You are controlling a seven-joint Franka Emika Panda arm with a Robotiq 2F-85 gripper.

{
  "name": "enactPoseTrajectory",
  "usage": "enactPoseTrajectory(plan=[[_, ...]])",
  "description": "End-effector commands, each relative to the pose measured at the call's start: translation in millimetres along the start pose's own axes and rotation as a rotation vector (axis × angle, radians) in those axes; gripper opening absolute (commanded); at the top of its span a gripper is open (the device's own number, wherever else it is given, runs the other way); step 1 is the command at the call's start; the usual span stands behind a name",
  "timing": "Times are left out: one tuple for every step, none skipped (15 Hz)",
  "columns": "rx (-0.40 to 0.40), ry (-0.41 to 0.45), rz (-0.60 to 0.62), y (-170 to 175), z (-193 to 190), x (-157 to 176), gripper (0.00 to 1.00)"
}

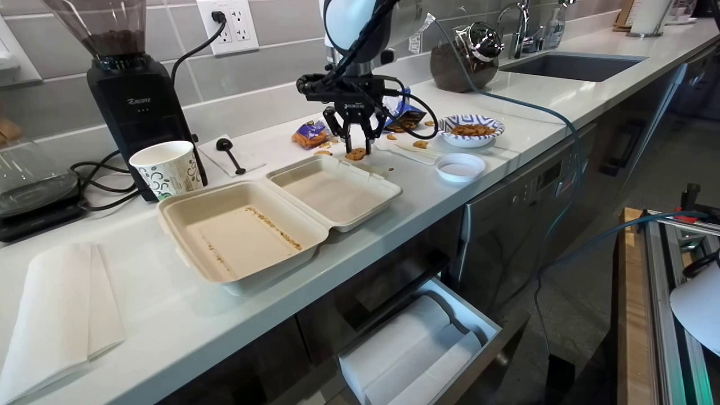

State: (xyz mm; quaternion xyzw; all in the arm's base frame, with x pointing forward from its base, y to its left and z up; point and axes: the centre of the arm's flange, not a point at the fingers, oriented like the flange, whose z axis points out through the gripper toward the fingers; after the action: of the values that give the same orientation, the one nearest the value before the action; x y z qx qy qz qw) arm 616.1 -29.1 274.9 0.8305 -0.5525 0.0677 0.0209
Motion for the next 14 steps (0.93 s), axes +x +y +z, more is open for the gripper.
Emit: enactPoseTrajectory(plan=[[-0.004, -0.010, 0.024, -3.4, 7.4, -2.7, 0.38], [-0.004, -0.009, 0.024, -3.2, 7.1, -2.6, 0.38], [-0.004, -0.009, 0.023, -3.1, 7.0, -2.6, 0.38], [-0.002, -0.009, 0.023, -2.5, 6.2, -2.9, 0.37], [-0.001, -0.008, 0.024, -2.1, 5.5, -2.7, 0.36], [0.002, -0.007, 0.024, -1.3, 4.1, -2.9, 0.35], [0.003, -0.006, 0.024, -0.7, 2.9, -3.1, 0.34], [0.005, -0.005, 0.024, -0.2, 1.6, -3.4, 0.33], [0.006, -0.006, 0.024, 0.2, 1.0, -3.3, 0.33], [0.007, -0.005, 0.025, 0.7, 0.3, -3.2, 0.32], [0.007, -0.004, 0.025, 1.2, -0.2, -3.1, 0.32], [0.007, -0.004, 0.025, 1.6, -0.4, -3.1, 0.31], [0.008, -0.004, 0.025, 1.9, -0.9, -3.2, 0.31], [0.009, -0.004, 0.025, 2.2, -1.3, -3.3, 0.31]])
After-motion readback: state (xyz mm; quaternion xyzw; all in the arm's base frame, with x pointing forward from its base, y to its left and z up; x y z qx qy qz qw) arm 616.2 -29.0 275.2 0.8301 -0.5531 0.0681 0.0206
